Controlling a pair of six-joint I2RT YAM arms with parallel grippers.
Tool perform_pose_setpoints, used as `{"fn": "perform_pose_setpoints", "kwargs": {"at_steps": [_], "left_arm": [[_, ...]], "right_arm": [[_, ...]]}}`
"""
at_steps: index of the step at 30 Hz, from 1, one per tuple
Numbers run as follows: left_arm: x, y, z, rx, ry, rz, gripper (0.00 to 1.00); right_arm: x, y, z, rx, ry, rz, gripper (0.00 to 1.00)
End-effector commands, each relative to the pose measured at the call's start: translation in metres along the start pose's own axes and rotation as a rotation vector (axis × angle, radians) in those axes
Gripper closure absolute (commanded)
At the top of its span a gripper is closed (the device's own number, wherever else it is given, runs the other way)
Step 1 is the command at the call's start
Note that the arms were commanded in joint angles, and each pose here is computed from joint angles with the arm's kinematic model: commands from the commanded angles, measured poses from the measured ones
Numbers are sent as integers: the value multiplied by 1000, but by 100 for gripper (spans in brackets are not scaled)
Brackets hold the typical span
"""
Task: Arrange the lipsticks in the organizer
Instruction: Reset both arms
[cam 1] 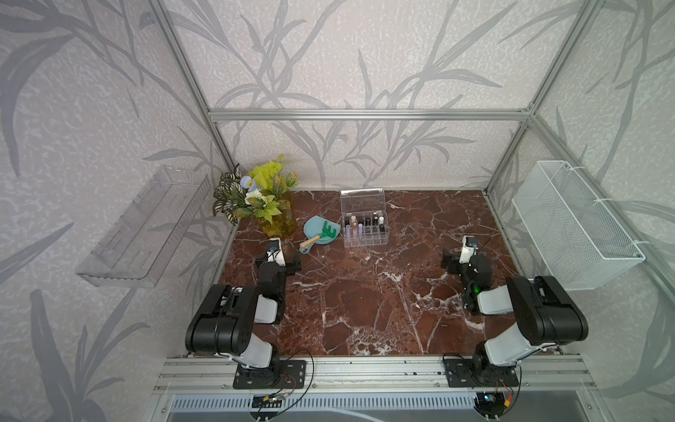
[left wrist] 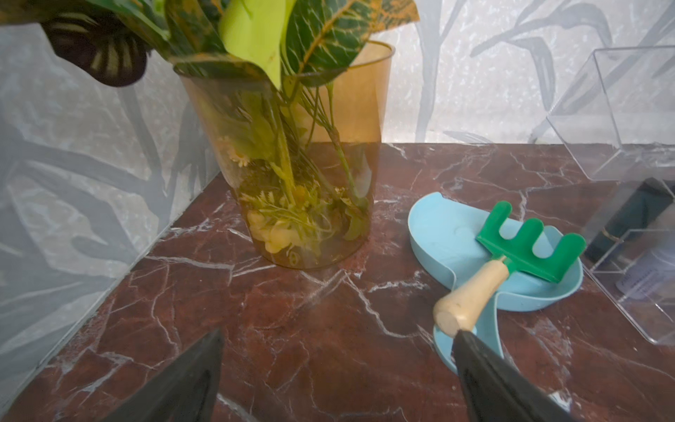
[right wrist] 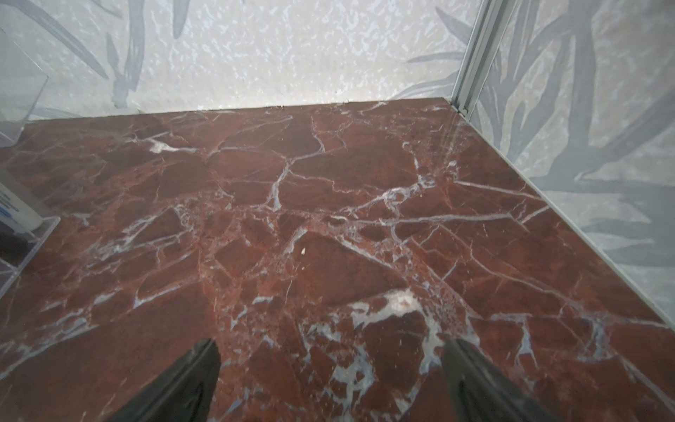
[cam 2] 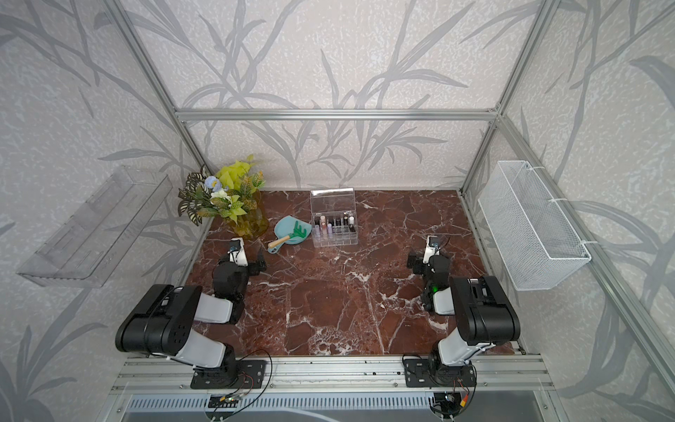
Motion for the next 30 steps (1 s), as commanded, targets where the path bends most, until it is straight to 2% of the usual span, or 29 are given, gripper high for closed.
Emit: {"fn": "perform_pose_setpoints", "kwargs": {"at_steps": [1,10,15,22,30], "left_arm": [[-6,-8,-24,9,-80,36,0],[-7,-7,-23,12,-69,28,0],[-7,-7,-24,13,-70,29,0],[-7,-7,-24,12,-69,29,0],[-7,-7,-24,13,-71,29,0]], "right_arm": [[1,-7,-30,-24,-125,34,1],[-6,9,-32,20,-99,-68,1],[-11,9,-32,21,-72,-71,1],[-2,14,-33,35,-126,-101,1],[-12,15,-33,37,-66,-109,1]]}}
Point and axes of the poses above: each gripper's point midway between its finger pads, its own x axis back along the fingers, its own y axis along the line the jaws close on, z = x × y, the point moved 2 cm from there along x, back along the fingers, and after that the axes turned 11 degrees about x, right-handed, at the moved point
